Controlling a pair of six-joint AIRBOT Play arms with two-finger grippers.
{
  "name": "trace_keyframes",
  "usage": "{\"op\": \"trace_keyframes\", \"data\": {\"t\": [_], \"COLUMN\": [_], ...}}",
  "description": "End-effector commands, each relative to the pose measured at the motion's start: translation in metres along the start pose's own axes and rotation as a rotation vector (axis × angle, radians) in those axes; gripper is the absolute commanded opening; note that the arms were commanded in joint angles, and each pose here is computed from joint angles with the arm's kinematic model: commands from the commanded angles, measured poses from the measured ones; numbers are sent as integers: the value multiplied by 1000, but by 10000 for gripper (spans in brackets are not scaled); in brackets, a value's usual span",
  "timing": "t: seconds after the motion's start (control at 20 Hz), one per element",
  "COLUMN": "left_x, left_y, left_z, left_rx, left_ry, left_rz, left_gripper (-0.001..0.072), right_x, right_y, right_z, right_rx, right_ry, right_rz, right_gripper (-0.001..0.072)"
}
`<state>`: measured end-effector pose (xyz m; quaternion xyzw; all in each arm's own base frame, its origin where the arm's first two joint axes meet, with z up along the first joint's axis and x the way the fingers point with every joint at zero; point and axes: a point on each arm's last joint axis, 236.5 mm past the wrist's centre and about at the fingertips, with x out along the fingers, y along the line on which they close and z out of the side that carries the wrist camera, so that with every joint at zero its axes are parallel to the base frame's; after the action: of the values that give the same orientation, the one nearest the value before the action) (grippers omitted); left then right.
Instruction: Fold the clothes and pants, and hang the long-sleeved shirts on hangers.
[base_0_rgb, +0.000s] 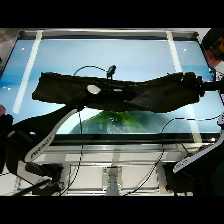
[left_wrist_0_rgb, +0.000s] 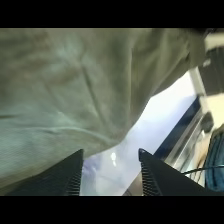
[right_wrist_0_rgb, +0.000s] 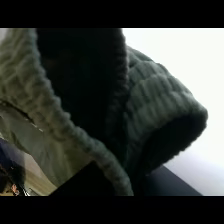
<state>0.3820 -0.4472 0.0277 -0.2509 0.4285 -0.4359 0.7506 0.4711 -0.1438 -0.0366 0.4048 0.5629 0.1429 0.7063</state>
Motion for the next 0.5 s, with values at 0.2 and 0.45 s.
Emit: {"op": "trace_keyframes", "data": {"t": [0.2,0.45], "left_x": [49,57], "left_y": [25,62], "left_z": [-32,-38], "left_rx": [-77,-127], "left_ry": [101,141], "left_rz": [68,161], "left_gripper": [359,241], "right_x": [1,9], "right_y": [59,111], "right_z": [-3,-11], "right_rx": [-68,-163], "right_ry": [-1,8], "right_rz": [-2,26], "right_gripper": [24,24]}}
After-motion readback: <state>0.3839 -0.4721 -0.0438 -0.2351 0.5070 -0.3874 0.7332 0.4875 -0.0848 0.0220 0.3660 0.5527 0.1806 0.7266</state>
